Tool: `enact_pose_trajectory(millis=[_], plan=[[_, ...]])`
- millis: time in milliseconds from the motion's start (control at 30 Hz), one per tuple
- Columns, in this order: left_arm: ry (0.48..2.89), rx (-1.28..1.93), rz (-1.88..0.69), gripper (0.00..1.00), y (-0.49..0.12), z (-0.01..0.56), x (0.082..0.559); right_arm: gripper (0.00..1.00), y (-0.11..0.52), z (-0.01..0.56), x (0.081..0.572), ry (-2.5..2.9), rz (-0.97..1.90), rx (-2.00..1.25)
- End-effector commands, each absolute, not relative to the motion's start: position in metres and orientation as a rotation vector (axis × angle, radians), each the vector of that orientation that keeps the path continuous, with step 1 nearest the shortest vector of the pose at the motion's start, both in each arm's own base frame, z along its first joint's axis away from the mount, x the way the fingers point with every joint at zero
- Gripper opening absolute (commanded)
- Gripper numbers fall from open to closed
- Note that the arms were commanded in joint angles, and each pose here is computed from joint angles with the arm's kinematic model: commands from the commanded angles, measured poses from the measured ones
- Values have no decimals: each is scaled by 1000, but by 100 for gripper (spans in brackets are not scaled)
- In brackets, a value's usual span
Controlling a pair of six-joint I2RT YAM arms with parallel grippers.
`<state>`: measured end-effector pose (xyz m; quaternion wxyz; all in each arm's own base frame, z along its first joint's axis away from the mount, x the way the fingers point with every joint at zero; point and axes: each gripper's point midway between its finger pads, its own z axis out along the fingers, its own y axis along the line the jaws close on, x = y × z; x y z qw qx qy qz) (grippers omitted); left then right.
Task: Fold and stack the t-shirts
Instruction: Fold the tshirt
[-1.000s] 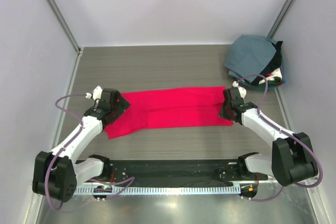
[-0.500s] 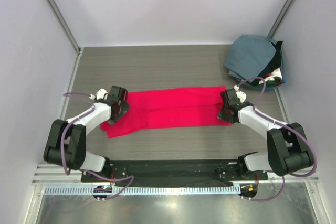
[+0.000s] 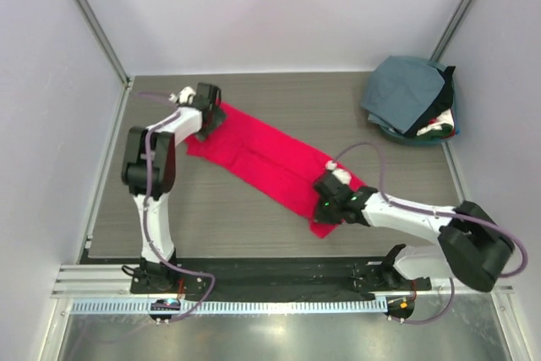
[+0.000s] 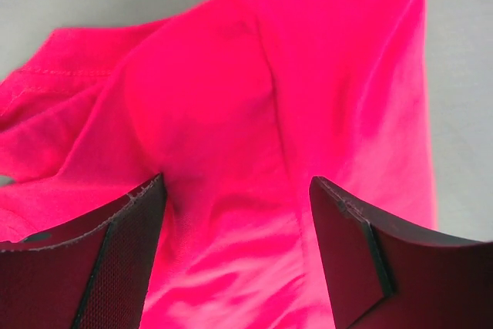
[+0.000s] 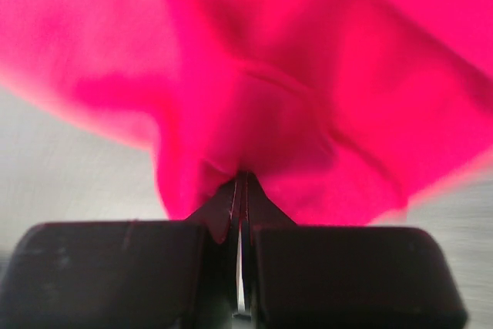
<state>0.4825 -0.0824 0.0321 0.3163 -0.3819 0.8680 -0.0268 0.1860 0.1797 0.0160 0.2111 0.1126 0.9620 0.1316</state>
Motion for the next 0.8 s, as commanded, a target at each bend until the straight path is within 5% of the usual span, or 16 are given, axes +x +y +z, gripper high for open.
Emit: enact_pose_trajectory(millis=[0, 133, 267, 300, 367, 633, 767], plan=[[2381, -835, -291, 75, -171, 21, 524, 1, 269, 33, 157, 2721, 687, 181], [2411, -630, -468, 75, -260, 24, 566, 1, 353, 64, 137, 2677, 980, -98], [2339, -500, -684, 75, -319, 40, 602, 15, 391, 122, 148, 2505, 1163, -211], [2346, -494, -683, 75, -319, 28, 606, 30, 387, 136, 156, 2466, 1148, -209], [2308, -436, -700, 79, -312, 39, 616, 37, 377, 150, 168, 2444, 1090, -231], [2005, -242, -742, 94, -284, 200, 587, 46, 260, 175, 272, 2295, 894, 24], [2007, -182, -701, 100, -264, 222, 544, 51, 224, 168, 302, 2273, 780, 56]])
